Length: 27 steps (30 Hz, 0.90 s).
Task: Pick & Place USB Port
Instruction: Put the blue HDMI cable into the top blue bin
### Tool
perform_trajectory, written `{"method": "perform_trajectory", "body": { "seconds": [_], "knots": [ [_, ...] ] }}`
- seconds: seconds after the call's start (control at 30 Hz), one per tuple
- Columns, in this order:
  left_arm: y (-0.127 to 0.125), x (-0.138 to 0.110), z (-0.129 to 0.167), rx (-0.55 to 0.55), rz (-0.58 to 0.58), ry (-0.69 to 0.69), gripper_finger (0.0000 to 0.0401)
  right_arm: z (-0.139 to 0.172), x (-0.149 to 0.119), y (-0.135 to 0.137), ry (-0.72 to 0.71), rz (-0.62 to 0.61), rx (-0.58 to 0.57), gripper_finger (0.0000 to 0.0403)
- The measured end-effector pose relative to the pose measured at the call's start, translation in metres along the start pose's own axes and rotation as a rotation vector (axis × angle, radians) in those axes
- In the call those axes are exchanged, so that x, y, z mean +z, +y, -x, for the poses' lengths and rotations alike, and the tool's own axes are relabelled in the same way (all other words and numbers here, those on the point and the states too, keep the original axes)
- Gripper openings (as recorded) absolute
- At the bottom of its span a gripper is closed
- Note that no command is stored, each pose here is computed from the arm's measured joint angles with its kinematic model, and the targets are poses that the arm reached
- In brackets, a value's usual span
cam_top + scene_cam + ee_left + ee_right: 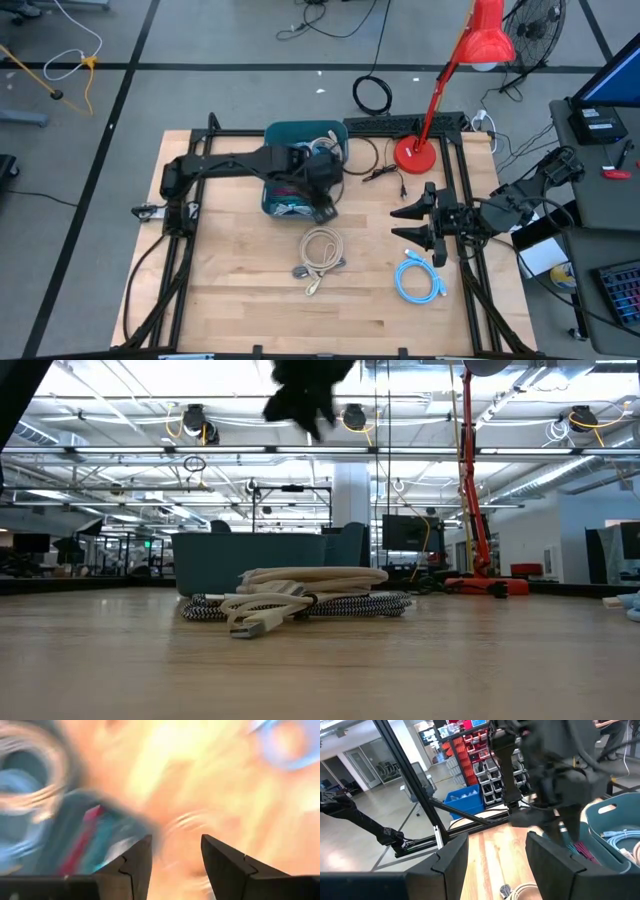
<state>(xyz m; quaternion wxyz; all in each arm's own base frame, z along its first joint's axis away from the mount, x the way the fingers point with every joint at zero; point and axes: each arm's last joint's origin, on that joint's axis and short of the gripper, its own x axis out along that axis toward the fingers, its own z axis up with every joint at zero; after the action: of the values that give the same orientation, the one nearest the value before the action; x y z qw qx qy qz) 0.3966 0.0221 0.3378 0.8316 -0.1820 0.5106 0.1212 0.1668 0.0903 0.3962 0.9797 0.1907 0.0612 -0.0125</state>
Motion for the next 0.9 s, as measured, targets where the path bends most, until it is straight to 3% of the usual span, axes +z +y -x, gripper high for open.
{"method": "perform_trajectory", "body": {
  "seconds": [0.13, 0.23, 0.33, 0.6, 0.7, 0.9],
  "knots": [
    [-0.04, -0.001, 0.004, -0.165, 0.039, -0.1, 0.0172, 0.0, -0.002, -0.001, 0.017, -0.011, -0.009, 0.0187],
    [-0.068, -0.007, 0.004, -0.213, 0.023, -0.155, 0.0172, 0.001, -0.008, -0.004, 0.073, -0.043, -0.041, 0.0187],
    [-0.087, -0.019, 0.002, -0.176, 0.019, -0.167, 0.0172, 0.003, -0.022, -0.014, 0.2, -0.115, -0.135, 0.0187],
    [-0.111, -0.048, 0.003, -0.103, 0.002, -0.1, 0.0172, 0.016, -0.069, -0.039, 0.658, -0.341, -0.52, 0.0187],
    [-0.118, -0.06, 0.004, -0.077, -0.037, -0.058, 0.0172, 0.012, -0.09, -0.04, 0.771, -0.396, -0.571, 0.0187],
    [-0.134, -0.082, 0.008, -0.012, -0.11, -0.048, 0.0172, -0.005, -0.14, -0.042, 0.843, -0.538, -0.599, 0.0187]
  ]
}}
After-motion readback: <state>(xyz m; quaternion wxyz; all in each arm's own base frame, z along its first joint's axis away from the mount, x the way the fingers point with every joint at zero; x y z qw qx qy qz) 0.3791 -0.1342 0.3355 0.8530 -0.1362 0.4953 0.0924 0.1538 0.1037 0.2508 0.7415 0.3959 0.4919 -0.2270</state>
